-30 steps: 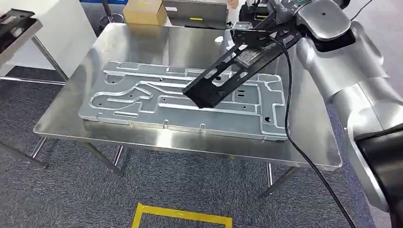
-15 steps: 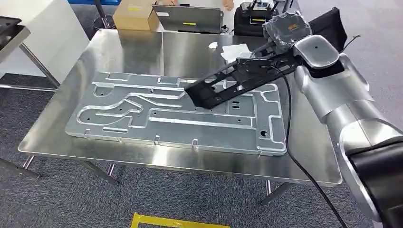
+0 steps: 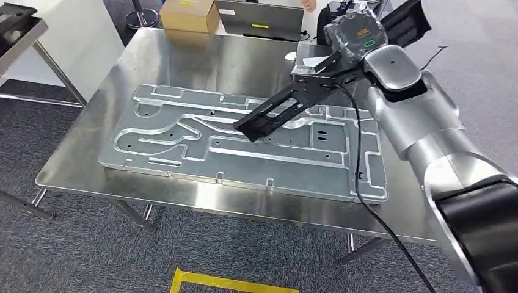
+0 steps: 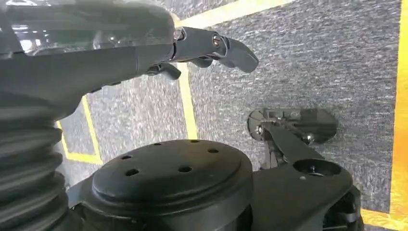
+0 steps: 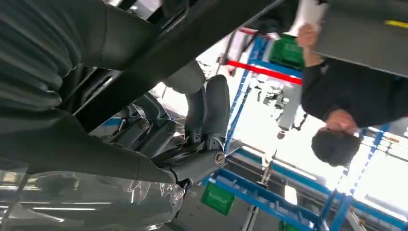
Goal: Take the parts from the cabinet and place them on the table.
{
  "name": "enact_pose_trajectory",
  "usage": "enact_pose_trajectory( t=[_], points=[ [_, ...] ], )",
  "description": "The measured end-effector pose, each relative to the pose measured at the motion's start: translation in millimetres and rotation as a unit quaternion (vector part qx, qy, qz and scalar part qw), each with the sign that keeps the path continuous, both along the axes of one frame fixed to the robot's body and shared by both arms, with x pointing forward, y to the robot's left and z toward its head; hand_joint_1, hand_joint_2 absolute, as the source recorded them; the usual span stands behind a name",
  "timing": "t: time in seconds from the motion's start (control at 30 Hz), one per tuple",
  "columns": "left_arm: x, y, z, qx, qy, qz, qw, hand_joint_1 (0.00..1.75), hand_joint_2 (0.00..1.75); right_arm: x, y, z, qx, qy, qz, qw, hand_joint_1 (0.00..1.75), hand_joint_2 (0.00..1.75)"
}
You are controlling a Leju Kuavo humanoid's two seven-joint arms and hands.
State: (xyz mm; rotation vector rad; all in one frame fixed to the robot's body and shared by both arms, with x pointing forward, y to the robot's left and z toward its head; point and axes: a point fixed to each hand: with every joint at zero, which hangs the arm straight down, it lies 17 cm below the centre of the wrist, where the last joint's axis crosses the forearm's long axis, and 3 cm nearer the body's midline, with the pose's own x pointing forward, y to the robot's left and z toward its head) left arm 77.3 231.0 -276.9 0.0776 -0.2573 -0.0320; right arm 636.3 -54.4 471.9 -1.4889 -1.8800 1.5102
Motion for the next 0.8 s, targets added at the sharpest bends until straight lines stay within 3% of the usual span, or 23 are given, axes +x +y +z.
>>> enact_pose_trajectory(
  t=[0.2, 0.23, 0.43, 0.8],
  points=[
    [3, 1, 0, 0.001, -0.001, -0.003, 1.0, 0.0, 1.75, -8, 23, -8, 0.011, 0.006, 0.011, 1.0, 1.75, 1.75],
    [3, 4, 0, 0.003, 0.003, -0.011, 1.0, 0.0, 1.75, -18, 51, -26, 0.023, 0.03, 0.031, 0.999, 1.75, 1.75],
    [6, 6, 0, 0.008, 0.008, -0.022, 1.0, 0.0, 1.75, -43, 101, -61, 0.078, 0.099, 0.066, 0.99, 1.75, 1.75],
    [26, 14, 5, -0.009, -0.042, 0.034, 0.999, 0.0, 1.75, -72, 141, -82, 0.027, 0.095, 0.132, 0.986, 1.75, 1.75]
  ],
)
